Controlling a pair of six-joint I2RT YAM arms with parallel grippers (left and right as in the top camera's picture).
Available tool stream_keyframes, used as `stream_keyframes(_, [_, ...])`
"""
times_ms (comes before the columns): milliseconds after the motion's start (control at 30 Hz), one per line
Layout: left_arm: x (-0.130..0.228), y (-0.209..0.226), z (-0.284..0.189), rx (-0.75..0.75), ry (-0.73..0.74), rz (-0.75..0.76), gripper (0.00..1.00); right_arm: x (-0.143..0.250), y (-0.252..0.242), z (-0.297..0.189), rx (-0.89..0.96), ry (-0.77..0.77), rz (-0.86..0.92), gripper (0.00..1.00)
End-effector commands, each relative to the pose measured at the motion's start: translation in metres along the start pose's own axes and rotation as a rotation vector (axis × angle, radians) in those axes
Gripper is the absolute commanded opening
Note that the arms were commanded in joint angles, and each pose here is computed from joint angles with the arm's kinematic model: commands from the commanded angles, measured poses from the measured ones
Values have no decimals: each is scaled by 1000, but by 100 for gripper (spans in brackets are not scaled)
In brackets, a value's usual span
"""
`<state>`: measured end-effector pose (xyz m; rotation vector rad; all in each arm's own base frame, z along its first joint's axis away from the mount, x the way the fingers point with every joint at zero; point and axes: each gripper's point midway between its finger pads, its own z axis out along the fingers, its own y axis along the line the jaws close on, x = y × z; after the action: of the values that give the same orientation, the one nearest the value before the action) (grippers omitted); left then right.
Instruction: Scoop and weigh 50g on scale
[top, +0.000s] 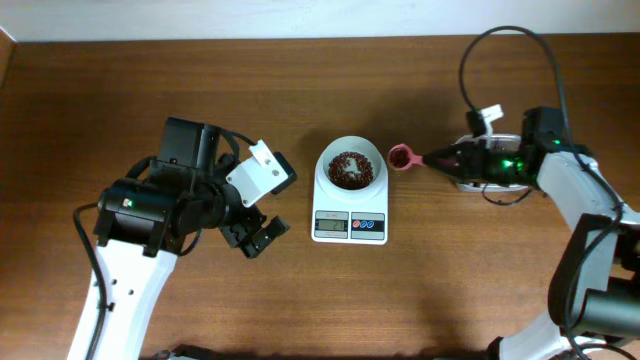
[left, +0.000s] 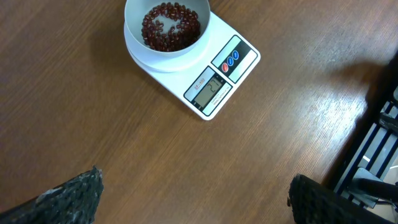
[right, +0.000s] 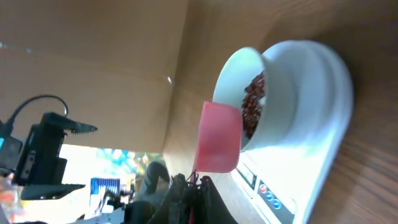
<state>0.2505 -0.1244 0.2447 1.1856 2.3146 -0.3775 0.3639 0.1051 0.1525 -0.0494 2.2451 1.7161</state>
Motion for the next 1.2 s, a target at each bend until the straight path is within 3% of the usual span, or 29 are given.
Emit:
stream_keyframes(0, [0, 0, -1, 4, -8, 11, 99, 12, 9, 21, -49, 61, -2, 4])
stream_keyframes(233, [0, 0, -1, 4, -8, 11, 99, 19, 28, 58, -110, 136, -159, 4])
stream_keyframes(500, [0, 0, -1, 4, -8, 11, 99, 3, 2, 72, 77, 105, -256, 4])
stream_keyframes(667, [0, 0, -1, 4, -8, 11, 99, 0, 15, 73, 1, 98, -328, 4])
stream_keyframes(700, [0, 0, -1, 4, -8, 11, 99, -9, -9, 71, 153, 65, -256, 4])
stream_keyframes(800, [0, 0, -1, 4, -8, 11, 99, -5, 14, 73, 20, 83, -320, 4])
stream_keyframes(867, [0, 0, -1, 4, -8, 11, 99, -14, -5, 72, 136, 52, -273, 4])
stream_keyframes(933, [0, 0, -1, 4, -8, 11, 99, -14, 10, 75, 59, 60, -344, 4])
stream_keyframes(1000, [0, 0, -1, 4, -8, 11, 99, -20, -3, 74, 141, 34, -308, 4])
stream_keyframes(1067, [0, 0, -1, 4, -8, 11, 99, -15, 14, 76, 35, 59, -400, 4])
stream_keyframes(1133, [0, 0, -1, 4, -8, 11, 99, -24, -11, 73, 190, 21, -323, 4])
stream_keyframes(1167, [0, 0, -1, 4, -8, 11, 99, -22, -8, 74, 168, 28, -339, 4])
